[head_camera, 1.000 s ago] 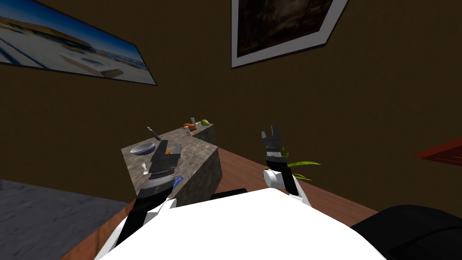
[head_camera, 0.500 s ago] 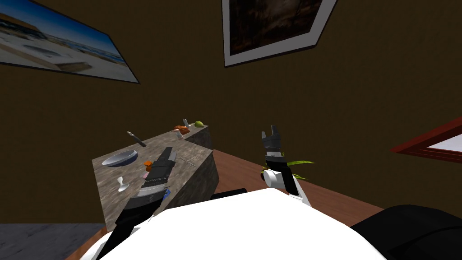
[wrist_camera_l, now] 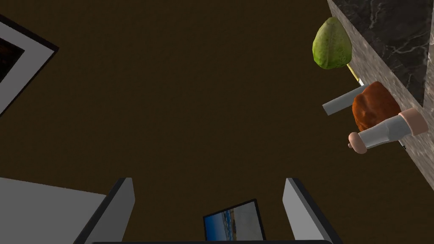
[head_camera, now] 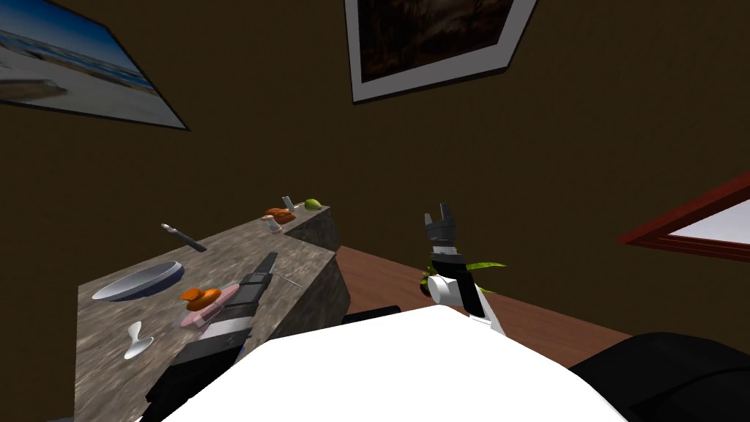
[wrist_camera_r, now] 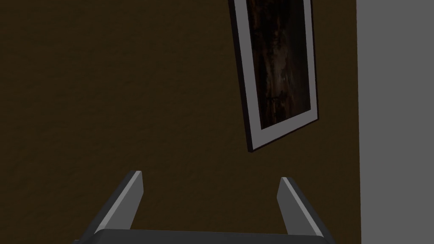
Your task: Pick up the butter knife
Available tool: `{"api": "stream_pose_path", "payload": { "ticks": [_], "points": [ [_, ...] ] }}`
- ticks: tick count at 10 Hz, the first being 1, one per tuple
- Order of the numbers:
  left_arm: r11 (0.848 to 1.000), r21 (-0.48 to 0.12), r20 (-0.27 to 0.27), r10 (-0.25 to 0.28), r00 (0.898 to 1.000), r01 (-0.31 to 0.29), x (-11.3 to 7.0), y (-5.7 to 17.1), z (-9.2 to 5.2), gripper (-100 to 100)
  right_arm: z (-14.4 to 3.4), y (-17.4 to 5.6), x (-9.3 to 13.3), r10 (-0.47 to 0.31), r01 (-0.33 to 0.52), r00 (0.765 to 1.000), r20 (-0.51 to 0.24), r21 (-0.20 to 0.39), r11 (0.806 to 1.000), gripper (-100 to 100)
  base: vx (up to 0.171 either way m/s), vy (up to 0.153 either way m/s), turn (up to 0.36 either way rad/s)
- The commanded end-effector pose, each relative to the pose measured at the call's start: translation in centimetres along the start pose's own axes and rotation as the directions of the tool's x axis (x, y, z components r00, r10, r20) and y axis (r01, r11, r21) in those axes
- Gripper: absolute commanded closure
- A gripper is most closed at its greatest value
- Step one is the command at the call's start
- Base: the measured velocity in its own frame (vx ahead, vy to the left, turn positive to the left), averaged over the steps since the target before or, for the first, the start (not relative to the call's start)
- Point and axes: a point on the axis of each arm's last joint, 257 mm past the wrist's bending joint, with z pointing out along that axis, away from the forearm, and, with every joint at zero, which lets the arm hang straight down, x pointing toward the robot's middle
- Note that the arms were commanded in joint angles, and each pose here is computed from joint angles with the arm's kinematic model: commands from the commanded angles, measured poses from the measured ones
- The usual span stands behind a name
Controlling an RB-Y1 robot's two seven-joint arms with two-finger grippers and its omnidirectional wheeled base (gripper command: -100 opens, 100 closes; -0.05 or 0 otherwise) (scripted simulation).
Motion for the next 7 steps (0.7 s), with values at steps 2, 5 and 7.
{"api": "stream_pose_path", "payload": {
  "ticks": [2,5,7],
  "points": [
    [0.992,-0.1,-0.029,0.073,0.997,-0.075,-0.4,3.2,-1.4,-100,0.0,0.0,0.0,0.0,0.0,1.0,0.0,0.0,1.0,0,0.098,-0.047,-0.091],
    [0.958,-0.232,-0.078,0.154,0.985,-0.168,-1.2,7.3,-3.8,-100,0.0,0.0,0.0,0.0,0.0,1.0,0.0,0.0,1.0,0,0.101,-0.033,-0.106],
    [0.904,-0.347,-0.133,0.217,0.967,-0.251,-2.3,11.0,-6.5,-100,0.0,0.0,0.0,0.0,0.0,1.0,0.0,0.0,1.0,0,0.123,-0.055,-0.113]
  ]
}}
